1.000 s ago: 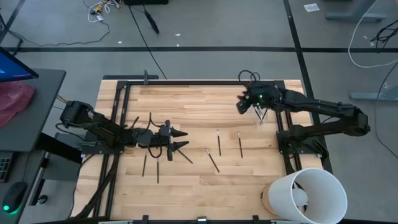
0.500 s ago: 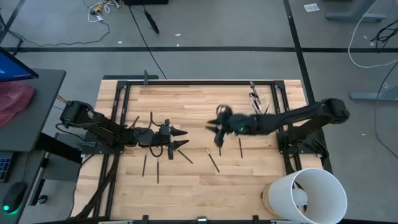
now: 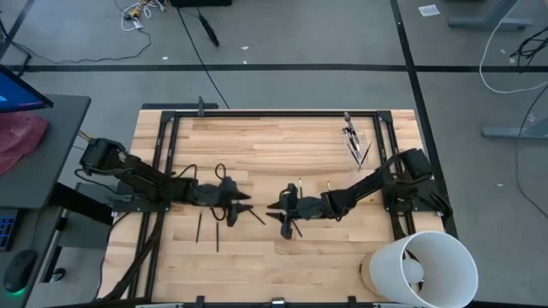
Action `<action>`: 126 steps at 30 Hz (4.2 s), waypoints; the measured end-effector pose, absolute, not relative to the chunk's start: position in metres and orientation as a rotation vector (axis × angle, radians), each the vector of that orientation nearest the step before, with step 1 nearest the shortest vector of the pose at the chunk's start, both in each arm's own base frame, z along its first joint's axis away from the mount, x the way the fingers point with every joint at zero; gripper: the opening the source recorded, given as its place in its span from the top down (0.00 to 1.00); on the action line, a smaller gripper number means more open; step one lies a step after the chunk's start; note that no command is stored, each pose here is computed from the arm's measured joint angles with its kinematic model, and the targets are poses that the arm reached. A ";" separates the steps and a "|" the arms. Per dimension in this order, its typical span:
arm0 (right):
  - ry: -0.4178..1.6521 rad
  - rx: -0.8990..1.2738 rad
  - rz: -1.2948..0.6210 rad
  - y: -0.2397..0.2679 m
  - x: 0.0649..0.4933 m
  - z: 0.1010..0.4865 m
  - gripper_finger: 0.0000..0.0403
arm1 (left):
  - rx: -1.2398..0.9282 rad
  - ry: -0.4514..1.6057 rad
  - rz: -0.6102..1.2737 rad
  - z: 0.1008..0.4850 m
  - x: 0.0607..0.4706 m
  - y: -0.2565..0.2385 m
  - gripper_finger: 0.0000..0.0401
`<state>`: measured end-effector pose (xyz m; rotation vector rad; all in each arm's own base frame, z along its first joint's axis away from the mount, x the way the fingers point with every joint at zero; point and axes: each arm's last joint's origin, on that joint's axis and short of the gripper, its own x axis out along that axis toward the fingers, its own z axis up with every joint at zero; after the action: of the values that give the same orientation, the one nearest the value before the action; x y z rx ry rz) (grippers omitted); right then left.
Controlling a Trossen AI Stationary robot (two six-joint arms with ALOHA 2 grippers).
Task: Put items in baskets/containers
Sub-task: Put the liner brush into the transparent organizer
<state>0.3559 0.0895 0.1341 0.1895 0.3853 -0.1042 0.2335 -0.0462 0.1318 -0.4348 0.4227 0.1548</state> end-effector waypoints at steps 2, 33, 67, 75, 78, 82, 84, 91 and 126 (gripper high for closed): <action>0.373 0.195 -0.100 0.091 0.357 0.130 0.72 | -0.498 0.533 0.180 0.126 0.224 -0.050 0.52; 0.318 0.149 -0.200 0.062 0.366 0.131 0.72 | -0.796 0.963 0.602 0.157 0.112 -0.114 0.46; 0.317 0.117 -0.226 0.051 0.366 0.137 0.72 | -0.459 0.888 0.667 0.110 0.128 -0.128 0.98; 0.352 0.057 -0.184 0.062 0.355 0.160 0.72 | -0.439 0.567 0.637 0.132 0.134 -0.122 1.00; 0.340 0.073 -0.143 0.070 0.355 0.161 0.72 | -0.407 0.436 0.619 0.141 0.140 -0.121 1.00; 0.341 0.078 -0.097 0.083 0.355 0.154 0.72 | -0.340 0.407 0.600 0.147 0.151 -0.119 1.00; 0.351 0.092 -0.091 0.087 0.354 0.151 0.72 | -0.337 0.461 0.599 0.146 0.154 -0.116 1.00; 0.333 0.127 -0.096 0.087 0.355 0.152 0.72 | -0.361 0.559 0.503 0.147 0.167 -0.116 0.94; 0.602 -0.012 0.641 0.228 0.274 0.139 0.80 | -0.306 0.473 0.571 0.152 0.181 -0.104 0.85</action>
<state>0.2736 0.2281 0.1388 -0.0125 0.6024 0.6413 0.1806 -0.1045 0.1518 -0.3056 0.4733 0.5712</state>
